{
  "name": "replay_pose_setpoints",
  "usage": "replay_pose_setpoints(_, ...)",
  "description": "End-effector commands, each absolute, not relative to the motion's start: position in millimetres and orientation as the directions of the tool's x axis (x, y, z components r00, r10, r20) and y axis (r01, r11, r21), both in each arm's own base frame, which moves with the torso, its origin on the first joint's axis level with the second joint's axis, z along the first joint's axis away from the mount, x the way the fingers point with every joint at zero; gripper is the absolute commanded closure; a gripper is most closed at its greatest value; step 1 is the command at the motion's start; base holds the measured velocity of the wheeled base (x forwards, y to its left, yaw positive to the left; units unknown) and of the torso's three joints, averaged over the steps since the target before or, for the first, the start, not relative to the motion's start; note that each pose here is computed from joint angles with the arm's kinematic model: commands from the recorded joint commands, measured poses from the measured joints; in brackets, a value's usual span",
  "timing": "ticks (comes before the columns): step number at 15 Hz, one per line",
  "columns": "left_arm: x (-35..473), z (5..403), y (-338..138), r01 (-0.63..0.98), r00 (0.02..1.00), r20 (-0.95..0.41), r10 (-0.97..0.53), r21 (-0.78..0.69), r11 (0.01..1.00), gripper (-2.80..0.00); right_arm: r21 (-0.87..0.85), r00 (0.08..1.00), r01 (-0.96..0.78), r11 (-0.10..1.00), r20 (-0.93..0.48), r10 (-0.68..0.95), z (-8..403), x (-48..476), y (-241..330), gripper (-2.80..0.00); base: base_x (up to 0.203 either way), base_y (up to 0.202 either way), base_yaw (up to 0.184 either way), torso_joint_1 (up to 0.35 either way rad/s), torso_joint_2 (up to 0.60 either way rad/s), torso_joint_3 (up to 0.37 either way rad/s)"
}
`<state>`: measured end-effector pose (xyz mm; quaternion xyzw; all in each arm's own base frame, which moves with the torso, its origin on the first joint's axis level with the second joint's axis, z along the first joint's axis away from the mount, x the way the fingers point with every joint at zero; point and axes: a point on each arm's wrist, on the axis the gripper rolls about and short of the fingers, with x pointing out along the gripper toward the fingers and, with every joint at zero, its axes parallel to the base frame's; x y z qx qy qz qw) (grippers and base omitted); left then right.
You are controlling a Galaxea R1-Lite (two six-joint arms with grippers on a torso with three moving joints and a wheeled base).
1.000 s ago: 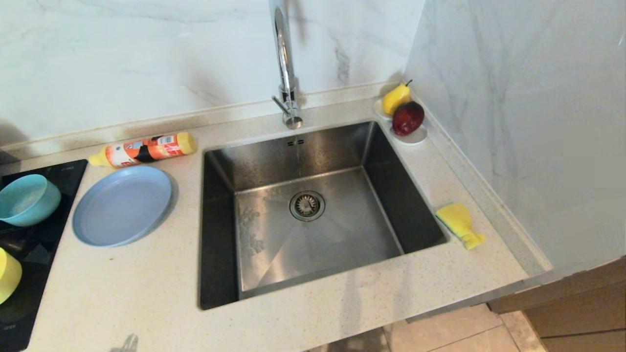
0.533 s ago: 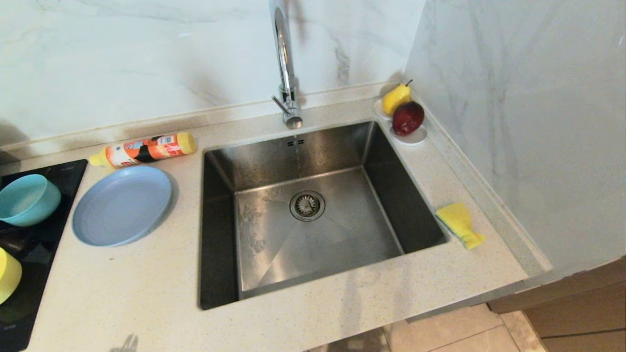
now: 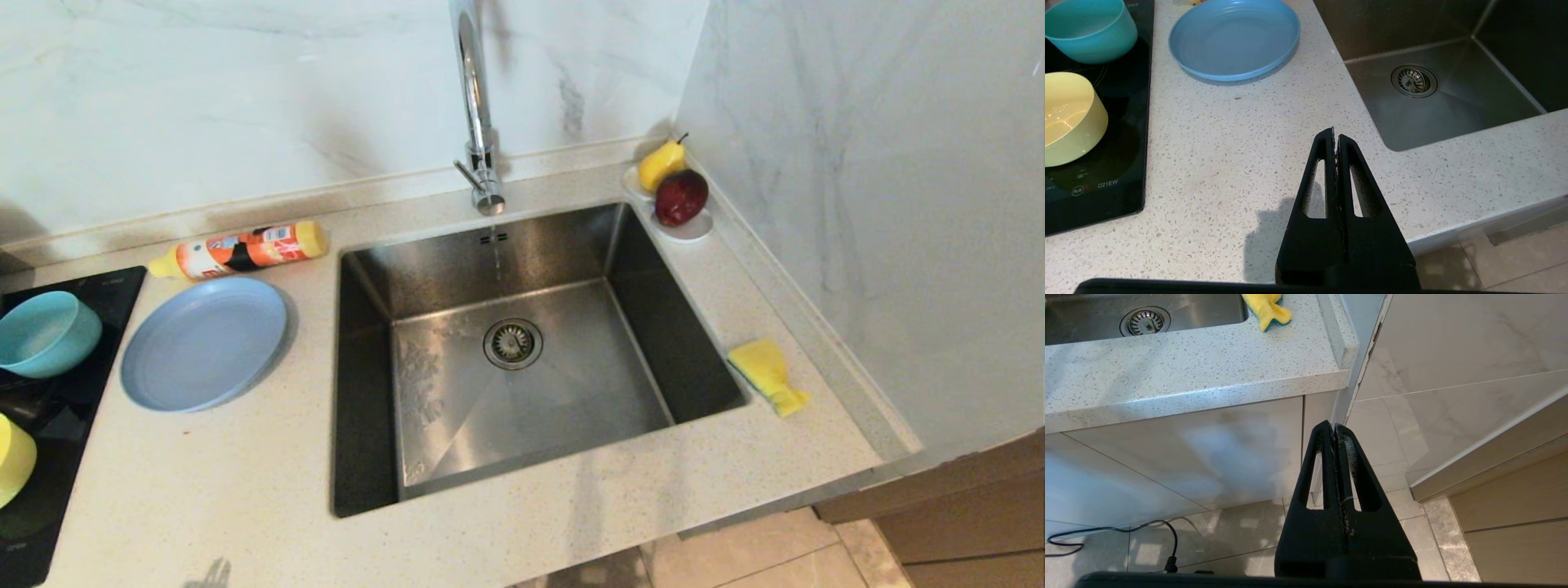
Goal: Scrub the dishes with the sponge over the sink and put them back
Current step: Place the bowl on the plate
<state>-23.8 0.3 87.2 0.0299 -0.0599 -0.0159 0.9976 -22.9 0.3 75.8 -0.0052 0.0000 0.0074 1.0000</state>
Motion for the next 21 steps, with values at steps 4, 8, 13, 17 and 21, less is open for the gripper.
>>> replay_pose_setpoints(4, -20.3, 76.2, 0.2, 0.030, 0.996, 0.078, -0.035, 0.062, 0.998, 0.00, -0.011, 1.000, -0.015, 1.000, -0.002, 0.015, 75.8, -22.8, 0.3, 0.00, 0.000, 0.000, 0.000, 0.000, 0.00, 0.000)
replay_pose_setpoints(8, -20.3, 76.2, 0.2, 0.030, 0.996, 0.078, -0.035, 0.062, 0.998, 0.00, -0.011, 1.000, -0.015, 1.000, -0.002, 0.015, 75.8, -22.8, 0.3, 0.00, 0.000, 0.000, 0.000, 0.000, 0.00, 0.000)
replay_pose_setpoints(13, -20.3, 76.2, 0.2, 0.030, 0.996, 0.078, -0.035, 0.062, 0.998, 0.00, -0.011, 1.000, -0.015, 1.000, -0.002, 0.015, 75.8, -22.8, 0.3, 0.00, 0.000, 0.000, 0.000, 0.000, 0.00, 0.000)
replay_pose_setpoints(17, -20.3, 76.2, 0.2, 0.031, 0.996, 0.078, -0.036, 0.062, 0.998, 0.00, -0.011, 1.000, -0.015, 1.000, -0.002, 0.015, 75.8, -22.8, 0.3, 0.00, 0.000, 0.000, 0.000, 0.000, 0.00, 0.000)
replay_pose_setpoints(21, -20.3, 76.2, 0.2, 0.030, 0.996, 0.078, -0.035, 0.062, 0.998, 0.00, -0.011, 1.000, -0.015, 1.000, -0.002, 0.015, 75.8, -22.8, 0.3, 0.00, 0.000, 0.000, 0.000, 0.000, 0.00, 0.000)
